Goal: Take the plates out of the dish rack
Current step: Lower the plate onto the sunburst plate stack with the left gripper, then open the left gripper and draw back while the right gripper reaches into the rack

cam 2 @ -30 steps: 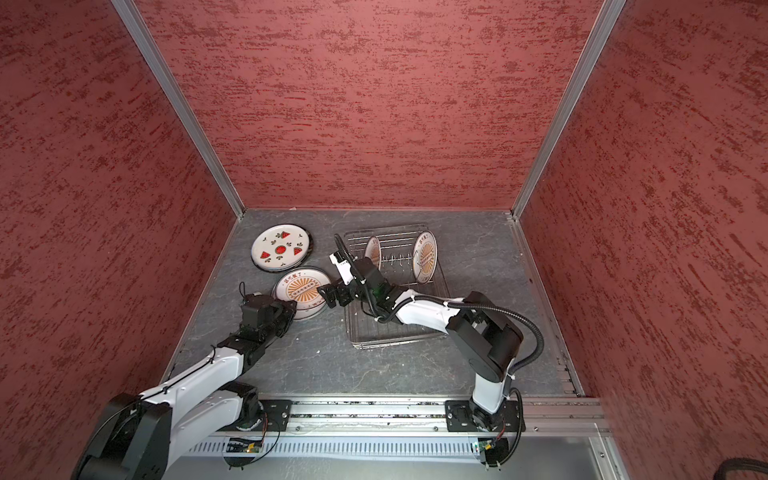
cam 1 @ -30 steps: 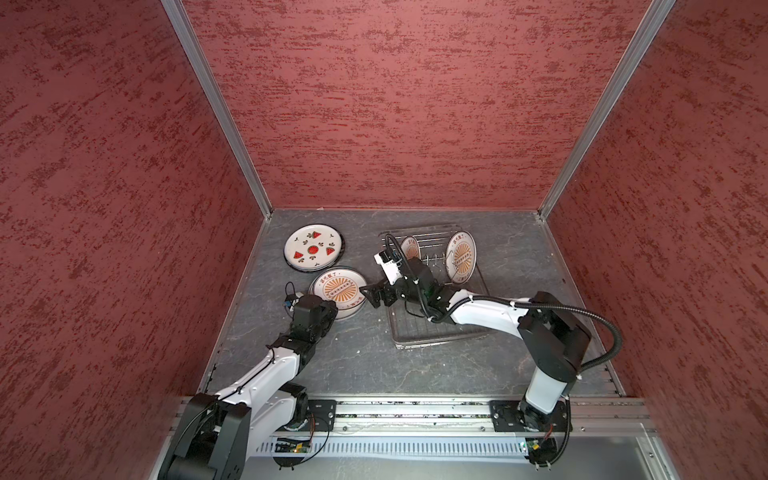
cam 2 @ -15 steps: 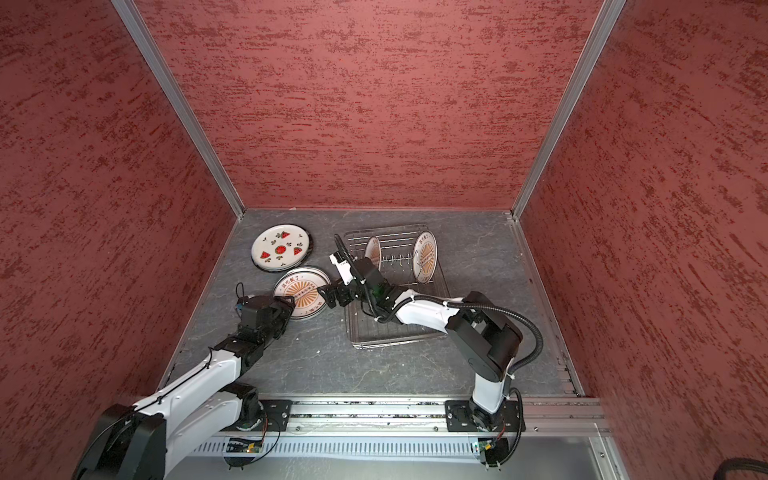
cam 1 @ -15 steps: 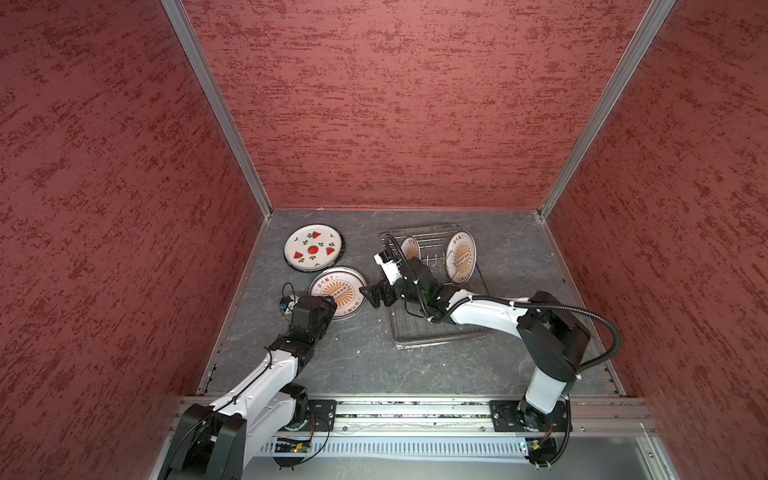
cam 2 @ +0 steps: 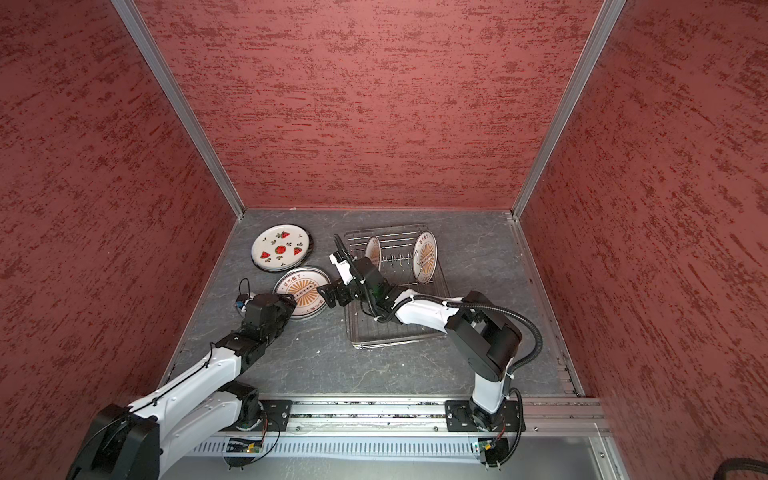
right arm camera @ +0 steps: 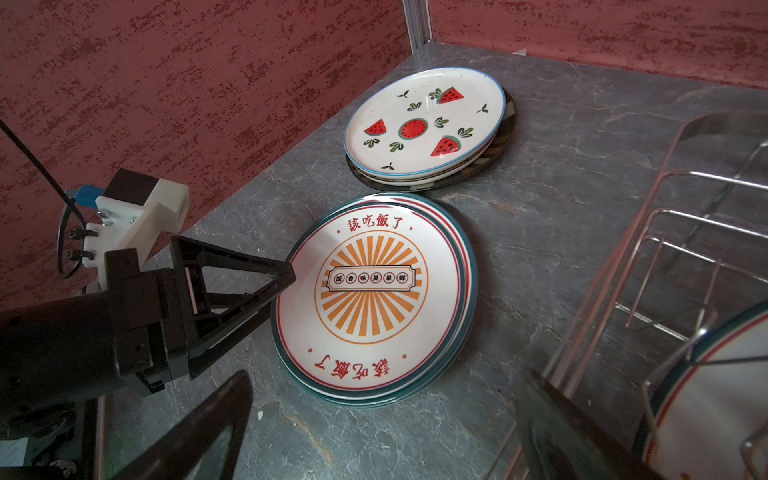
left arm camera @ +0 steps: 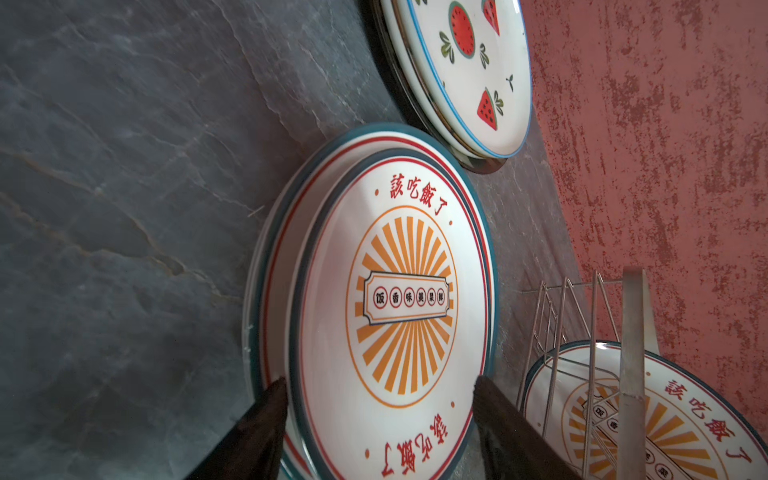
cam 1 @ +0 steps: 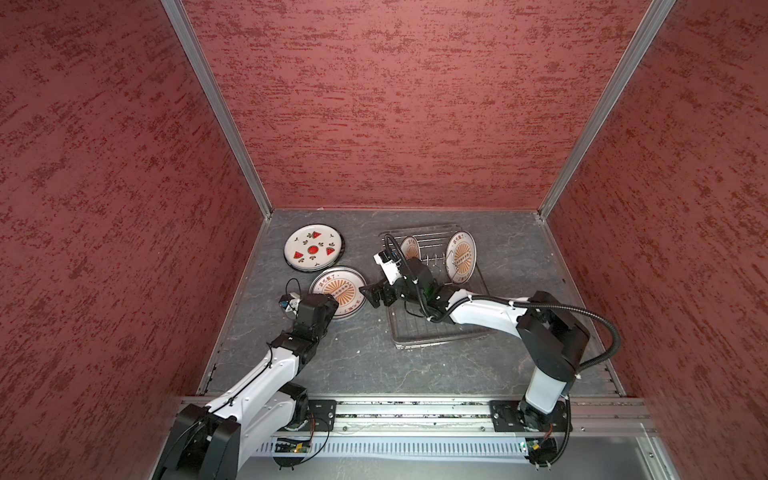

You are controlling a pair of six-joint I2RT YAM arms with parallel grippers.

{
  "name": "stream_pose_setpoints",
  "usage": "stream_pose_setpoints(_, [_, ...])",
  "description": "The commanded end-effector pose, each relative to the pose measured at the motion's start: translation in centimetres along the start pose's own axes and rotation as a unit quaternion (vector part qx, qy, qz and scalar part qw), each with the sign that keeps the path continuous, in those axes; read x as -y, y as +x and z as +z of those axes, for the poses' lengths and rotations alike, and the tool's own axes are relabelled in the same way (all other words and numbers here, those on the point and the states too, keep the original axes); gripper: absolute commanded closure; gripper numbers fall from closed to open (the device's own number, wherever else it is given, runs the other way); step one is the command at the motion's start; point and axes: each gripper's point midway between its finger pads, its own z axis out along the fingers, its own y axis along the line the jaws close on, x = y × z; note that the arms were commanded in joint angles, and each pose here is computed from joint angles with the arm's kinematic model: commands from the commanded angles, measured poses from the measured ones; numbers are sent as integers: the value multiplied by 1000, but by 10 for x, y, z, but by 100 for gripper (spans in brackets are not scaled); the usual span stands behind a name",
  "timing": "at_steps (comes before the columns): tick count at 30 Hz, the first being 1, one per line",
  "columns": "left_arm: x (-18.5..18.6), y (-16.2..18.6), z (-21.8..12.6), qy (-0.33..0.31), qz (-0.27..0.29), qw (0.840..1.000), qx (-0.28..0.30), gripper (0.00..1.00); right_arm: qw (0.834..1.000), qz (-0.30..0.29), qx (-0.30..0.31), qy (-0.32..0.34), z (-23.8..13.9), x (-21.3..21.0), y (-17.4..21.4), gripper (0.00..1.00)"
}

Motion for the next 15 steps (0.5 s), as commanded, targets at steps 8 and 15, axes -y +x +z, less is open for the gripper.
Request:
stream_pose_setpoints(8, [-2,-17,-13,0,2,999,46,19,994,-11,104,-5,-37,-11,-42,1])
stream_pose_setpoints(15, [9,-22,-32,67,27,995,62,5,983,-17,184,-20,-80,-19,-58,1])
